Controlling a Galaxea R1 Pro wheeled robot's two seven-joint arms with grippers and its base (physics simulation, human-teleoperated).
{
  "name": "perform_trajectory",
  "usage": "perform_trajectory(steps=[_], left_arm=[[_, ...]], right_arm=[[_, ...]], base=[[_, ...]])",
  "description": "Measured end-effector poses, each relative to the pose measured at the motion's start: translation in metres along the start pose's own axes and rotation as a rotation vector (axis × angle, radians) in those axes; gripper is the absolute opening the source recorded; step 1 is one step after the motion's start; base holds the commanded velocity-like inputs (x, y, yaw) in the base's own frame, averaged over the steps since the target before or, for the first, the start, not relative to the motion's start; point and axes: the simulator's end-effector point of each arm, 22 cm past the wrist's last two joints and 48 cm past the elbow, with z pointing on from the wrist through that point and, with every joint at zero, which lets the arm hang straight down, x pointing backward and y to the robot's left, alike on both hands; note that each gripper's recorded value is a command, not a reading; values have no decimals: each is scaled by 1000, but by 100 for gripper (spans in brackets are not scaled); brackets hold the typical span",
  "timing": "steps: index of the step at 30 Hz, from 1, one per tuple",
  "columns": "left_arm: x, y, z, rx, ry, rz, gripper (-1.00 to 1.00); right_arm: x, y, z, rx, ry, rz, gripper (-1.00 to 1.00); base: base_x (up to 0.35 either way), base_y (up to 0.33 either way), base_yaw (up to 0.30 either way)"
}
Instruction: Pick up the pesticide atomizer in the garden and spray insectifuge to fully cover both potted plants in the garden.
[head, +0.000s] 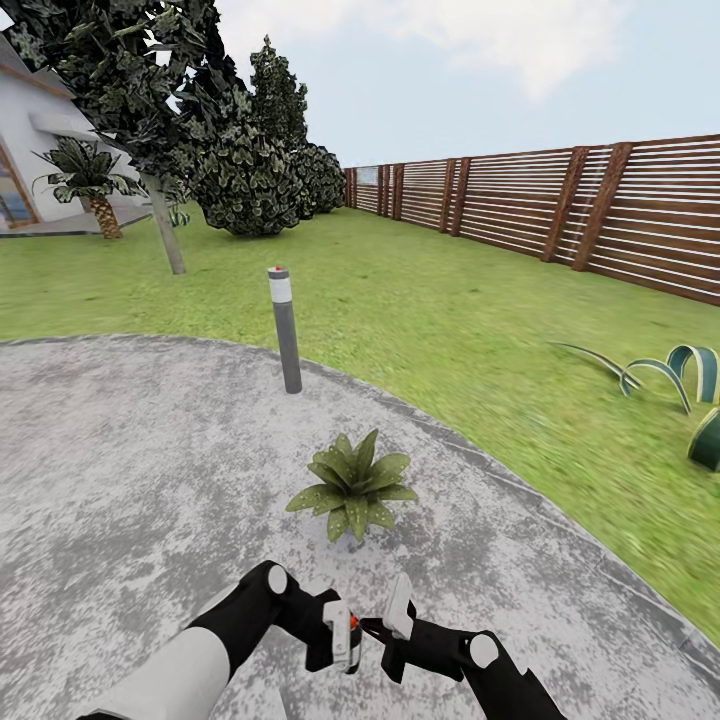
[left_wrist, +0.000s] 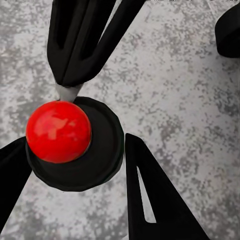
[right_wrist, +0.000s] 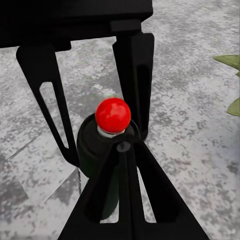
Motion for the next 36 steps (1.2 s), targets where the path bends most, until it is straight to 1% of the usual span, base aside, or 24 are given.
perform_trajectory(steps=[5,10,14,20,21,22,23,27,30,32,33,34,35,36], left_arm=[[-2,-1,1,2,-3,1,-100],[7,-1,-1,2,9,-10,-100],[39,1,-13,-7,52,-34,-100],[93,7,-40,-32,122,-74,-100],[104,7,-45,-34,136,-83,-100],[119,1,-48,-28,155,-98,-100],[135,-7,-52,-22,173,-116,-100],[176,-23,-66,-17,221,-159,-100],[190,-23,-72,-34,236,-176,-100],[197,-15,-75,-83,244,-183,-100],[200,-7,-76,-127,244,-192,-100],[202,2,-77,-185,227,-223,-100],[203,8,-77,-225,209,-254,-100],[205,16,-79,-283,175,-311,-100]], right_arm=[[0,0,0,0,0,0,-100],[0,0,0,0,-1,-1,-100],[0,0,0,0,-1,-1,-100],[0,0,0,-1,0,-1,-100],[0,1,0,-2,0,-1,-100],[0,1,0,-2,0,-1,-100],[0,1,0,-2,0,0,100],[2,0,-1,-1,3,1,100],[3,-1,-1,4,4,1,100],[4,-3,-3,10,6,0,100],[5,-5,-4,15,7,0,100],[6,-9,-6,29,10,0,100],[9,-15,-8,50,15,-1,100],[16,-29,-15,100,29,-2,100]], base=[[0,0,0],[0,0,0],[0,0,0],[0,0,0],[0,0,0],[0,0,0],[0,0,0],[0,0,0],[0,0,0],[0,0,0],[0,0,0],[0,0,0],[0,0,0],[0,0,0]])
